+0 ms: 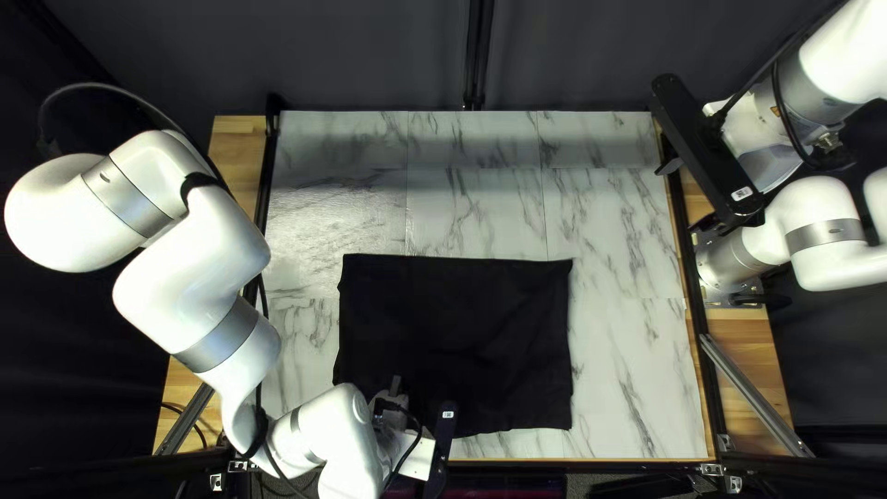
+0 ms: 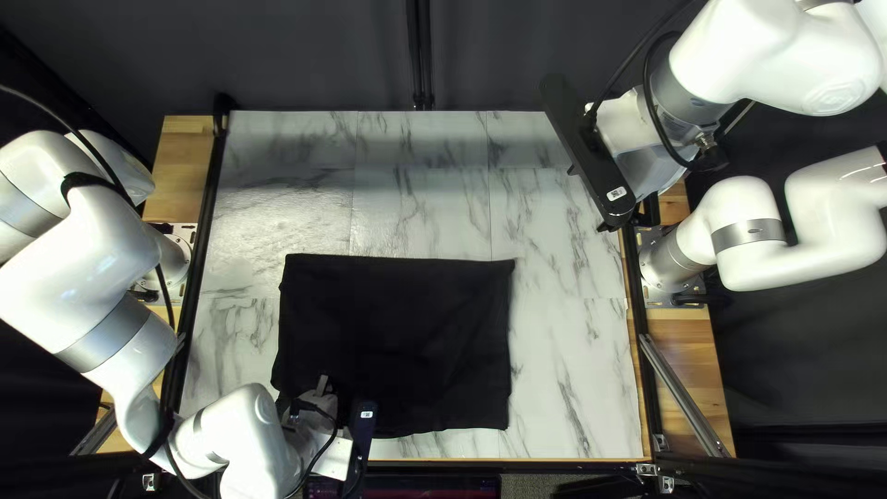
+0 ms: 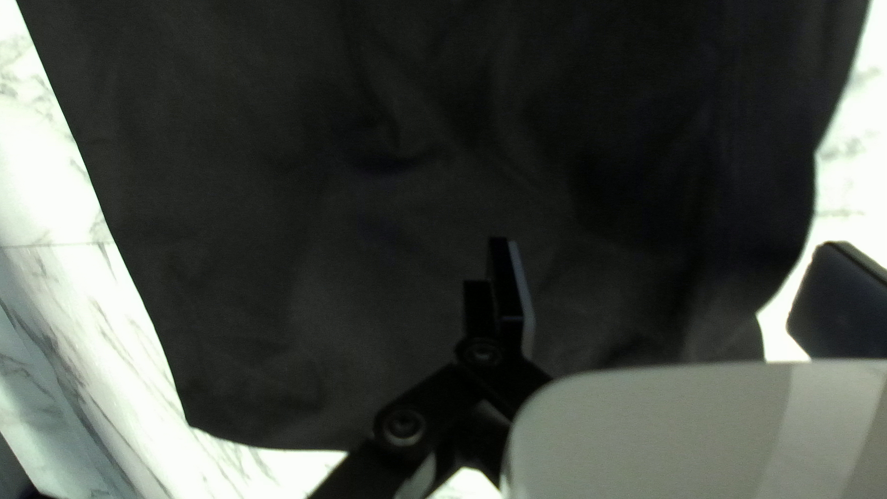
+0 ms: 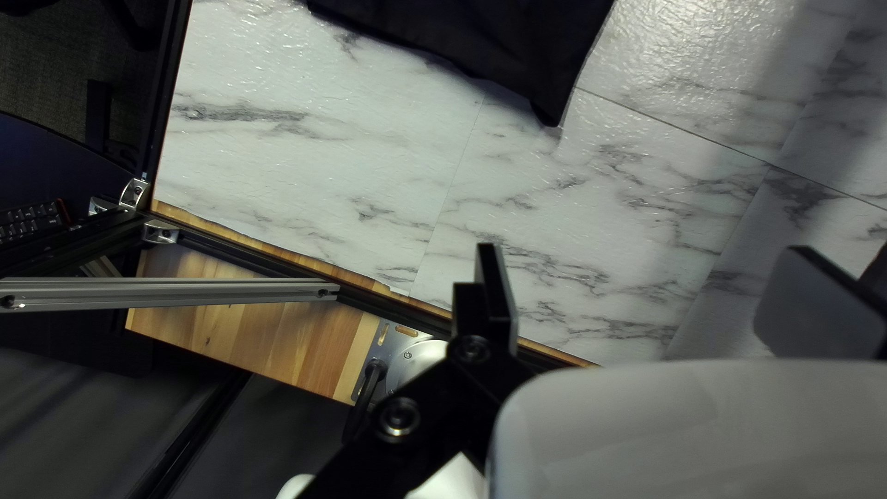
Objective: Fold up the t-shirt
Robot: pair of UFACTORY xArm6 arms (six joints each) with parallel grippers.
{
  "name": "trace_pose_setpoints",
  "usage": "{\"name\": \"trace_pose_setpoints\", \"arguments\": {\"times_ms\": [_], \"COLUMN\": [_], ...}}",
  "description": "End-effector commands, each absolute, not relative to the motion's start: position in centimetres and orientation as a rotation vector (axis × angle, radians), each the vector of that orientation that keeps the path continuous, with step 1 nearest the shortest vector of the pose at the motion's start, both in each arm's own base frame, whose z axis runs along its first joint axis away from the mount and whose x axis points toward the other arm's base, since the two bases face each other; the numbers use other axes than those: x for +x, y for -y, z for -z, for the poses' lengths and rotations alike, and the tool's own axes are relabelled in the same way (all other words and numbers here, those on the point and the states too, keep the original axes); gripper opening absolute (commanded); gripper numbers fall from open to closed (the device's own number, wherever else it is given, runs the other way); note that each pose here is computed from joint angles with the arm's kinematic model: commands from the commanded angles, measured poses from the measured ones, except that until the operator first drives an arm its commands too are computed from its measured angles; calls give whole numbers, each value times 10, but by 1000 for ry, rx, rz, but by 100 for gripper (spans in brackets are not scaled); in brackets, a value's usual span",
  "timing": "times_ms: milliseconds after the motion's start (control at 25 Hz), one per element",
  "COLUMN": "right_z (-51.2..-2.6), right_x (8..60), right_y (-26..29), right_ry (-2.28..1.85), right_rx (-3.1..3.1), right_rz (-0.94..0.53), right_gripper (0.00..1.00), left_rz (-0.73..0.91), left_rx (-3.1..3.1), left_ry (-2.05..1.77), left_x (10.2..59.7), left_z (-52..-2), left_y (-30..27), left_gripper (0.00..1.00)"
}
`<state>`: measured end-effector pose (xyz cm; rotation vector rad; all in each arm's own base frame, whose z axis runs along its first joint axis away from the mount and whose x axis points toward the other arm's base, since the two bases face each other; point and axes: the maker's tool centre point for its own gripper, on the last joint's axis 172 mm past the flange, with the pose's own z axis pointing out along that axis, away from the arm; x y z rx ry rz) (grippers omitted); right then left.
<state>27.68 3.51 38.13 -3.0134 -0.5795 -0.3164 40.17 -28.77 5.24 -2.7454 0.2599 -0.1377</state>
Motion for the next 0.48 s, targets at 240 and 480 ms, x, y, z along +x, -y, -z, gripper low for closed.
{"name": "trace_pose_setpoints", "arguments": {"times_ms": [240, 480], "right_z": [-381, -381], "right_x": [277, 277], "right_y": [-35, -35], "right_ry": [580, 580], "right_rx": [-3013, -3013], "right_rz": [316, 316], "right_gripper": [100, 100], "left_rz": [145, 153], "left_rx": [-2719, -2688], "left_ry": [-274, -266], "left_x": [407, 397], "left_z": [-72, -87], "left_y": [282, 275], "left_gripper": [100, 100]}}
